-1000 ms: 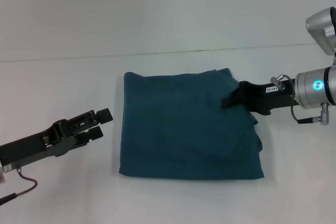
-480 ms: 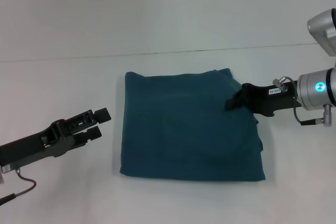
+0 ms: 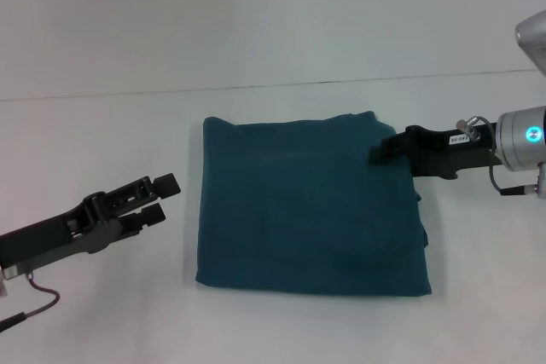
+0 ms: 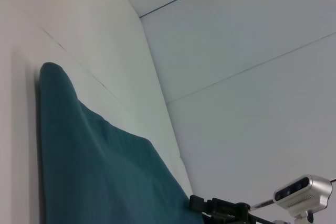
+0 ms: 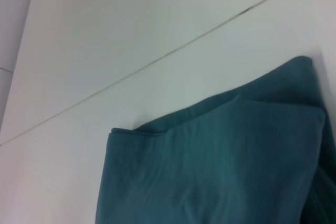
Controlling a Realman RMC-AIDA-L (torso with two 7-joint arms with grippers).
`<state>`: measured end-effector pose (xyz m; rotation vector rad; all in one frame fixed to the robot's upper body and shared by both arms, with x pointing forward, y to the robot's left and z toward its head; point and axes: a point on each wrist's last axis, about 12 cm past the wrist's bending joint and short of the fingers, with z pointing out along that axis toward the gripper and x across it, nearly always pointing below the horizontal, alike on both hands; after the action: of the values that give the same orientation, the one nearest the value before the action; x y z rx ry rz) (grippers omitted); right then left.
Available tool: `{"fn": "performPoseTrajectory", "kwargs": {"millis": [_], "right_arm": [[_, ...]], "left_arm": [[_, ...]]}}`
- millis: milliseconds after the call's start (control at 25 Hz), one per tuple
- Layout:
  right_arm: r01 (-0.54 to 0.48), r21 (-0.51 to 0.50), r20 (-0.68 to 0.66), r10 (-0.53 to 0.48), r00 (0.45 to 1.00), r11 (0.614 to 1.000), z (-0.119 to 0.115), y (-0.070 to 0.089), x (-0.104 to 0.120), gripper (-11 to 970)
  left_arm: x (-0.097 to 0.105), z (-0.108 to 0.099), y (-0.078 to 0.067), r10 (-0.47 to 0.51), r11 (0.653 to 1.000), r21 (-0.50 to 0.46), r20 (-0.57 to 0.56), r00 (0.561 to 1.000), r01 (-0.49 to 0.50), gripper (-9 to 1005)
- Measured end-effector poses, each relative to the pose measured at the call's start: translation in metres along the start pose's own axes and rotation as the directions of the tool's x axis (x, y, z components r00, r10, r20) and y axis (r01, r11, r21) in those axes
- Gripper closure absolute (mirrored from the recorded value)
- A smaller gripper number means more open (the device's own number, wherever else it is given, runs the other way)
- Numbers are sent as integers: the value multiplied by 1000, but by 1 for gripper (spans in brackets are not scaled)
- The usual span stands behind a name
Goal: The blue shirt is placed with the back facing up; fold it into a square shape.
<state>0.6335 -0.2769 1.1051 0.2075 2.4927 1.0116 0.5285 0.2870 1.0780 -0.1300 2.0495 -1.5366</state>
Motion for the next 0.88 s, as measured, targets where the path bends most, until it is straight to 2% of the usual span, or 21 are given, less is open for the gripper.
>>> {"fn": "performPoseTrajectory", "kwargs": {"millis": [80, 160, 600, 880], "right_arm": [[2, 3, 6, -2, 1000, 1000, -2, -1, -1, 667], [2, 9, 23, -2, 1000, 1000, -3, -2, -4, 450], [26, 41, 86, -29, 996, 999, 3, 1, -13, 382], [4, 45, 82, -7, 997, 999, 7, 0, -9, 401]], "left_arm": [[0, 0, 0, 1, 1000, 1, 0, 1000, -1, 64], [-1, 1, 0, 1, 1000, 1, 0, 1000, -1, 64], [0, 0, 0, -7, 1000, -3, 3, 1000, 7, 63], [1, 1, 1, -14, 1000, 0, 1, 1000, 14, 63]]}}
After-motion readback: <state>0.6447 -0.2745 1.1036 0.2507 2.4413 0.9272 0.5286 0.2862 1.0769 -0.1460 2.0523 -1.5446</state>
